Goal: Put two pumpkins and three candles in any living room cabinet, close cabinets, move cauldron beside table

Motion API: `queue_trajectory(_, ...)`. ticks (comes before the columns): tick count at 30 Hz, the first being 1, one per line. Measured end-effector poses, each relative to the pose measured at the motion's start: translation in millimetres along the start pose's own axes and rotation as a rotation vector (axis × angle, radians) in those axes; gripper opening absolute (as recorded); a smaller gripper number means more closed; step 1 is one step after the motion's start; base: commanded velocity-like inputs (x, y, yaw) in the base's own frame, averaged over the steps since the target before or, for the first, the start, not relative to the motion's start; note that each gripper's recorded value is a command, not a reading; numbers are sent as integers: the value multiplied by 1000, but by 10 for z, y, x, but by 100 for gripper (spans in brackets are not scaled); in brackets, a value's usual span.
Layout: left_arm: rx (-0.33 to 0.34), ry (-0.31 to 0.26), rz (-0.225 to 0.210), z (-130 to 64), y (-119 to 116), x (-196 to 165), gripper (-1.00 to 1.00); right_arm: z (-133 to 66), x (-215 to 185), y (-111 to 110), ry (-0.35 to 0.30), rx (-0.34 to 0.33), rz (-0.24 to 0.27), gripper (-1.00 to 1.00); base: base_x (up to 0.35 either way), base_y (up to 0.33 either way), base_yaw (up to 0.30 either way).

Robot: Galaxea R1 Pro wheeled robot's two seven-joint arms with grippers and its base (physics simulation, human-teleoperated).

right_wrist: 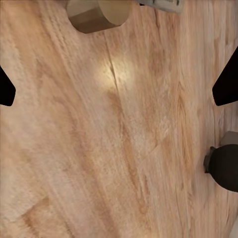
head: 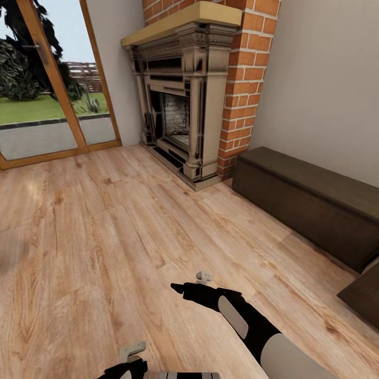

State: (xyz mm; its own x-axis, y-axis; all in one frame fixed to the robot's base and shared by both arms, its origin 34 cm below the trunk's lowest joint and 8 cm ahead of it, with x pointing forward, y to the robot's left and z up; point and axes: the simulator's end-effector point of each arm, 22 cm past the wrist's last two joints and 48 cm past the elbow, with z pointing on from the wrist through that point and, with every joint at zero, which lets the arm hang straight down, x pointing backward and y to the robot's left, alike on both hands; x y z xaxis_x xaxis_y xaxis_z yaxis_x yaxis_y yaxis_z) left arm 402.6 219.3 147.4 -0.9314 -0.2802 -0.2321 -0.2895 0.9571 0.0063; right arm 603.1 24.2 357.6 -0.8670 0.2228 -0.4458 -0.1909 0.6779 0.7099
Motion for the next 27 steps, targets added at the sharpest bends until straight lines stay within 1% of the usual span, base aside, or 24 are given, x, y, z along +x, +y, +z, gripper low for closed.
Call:
queue_trajectory(4,0,-2,-2,2,14,-11,100,-1,-10,11,-2,-2,-1,100,0,0,0)
queue_trajectory(6,0,-4,-2,3,21,-17,100,-5,-49,60,-7,-12,-6,100,0,0,0)
queue_trajectory(8,1,-8,-3,3,23,-29,100,-12,-107,161,-12,-32,-15,100,0,0,0)
queue_trajectory(10,1,-28,-7,3,24,-72,100,-40,-229,370,-17,-72,-26,100,0,0,0)
queue_trajectory(13,-3,-27,-9,36,48,-49,100,-91,-440,523,-44,-111,-17,100,0,0,0)
queue_trajectory(15,-5,-23,-8,57,59,-23,100,-191,-718,703,-92,-156,-16,100,0,0,0)
queue_trajectory(17,-7,-18,-7,78,66,7,100,-304,-961,880,-137,-197,-27,100,0,0,0)
queue_trajectory(18,-8,-15,-7,89,67,23,100,-323,-999,909,-143,-205,-29,100,0,0,0)
queue_trajectory(19,-7,-16,-6,88,60,23,100,-392,-1093,1016,-155,-227,-39,100,0,0,0)
queue_trajectory(20,-7,-16,-6,87,55,25,100,-421,-1129,1060,-159,-234,-45,100,0,0,0)
queue_trajectory(27,-7,-15,-5,88,52,31,100,-476,-1189,1143,-166,-249,-56,100,0,0,0)
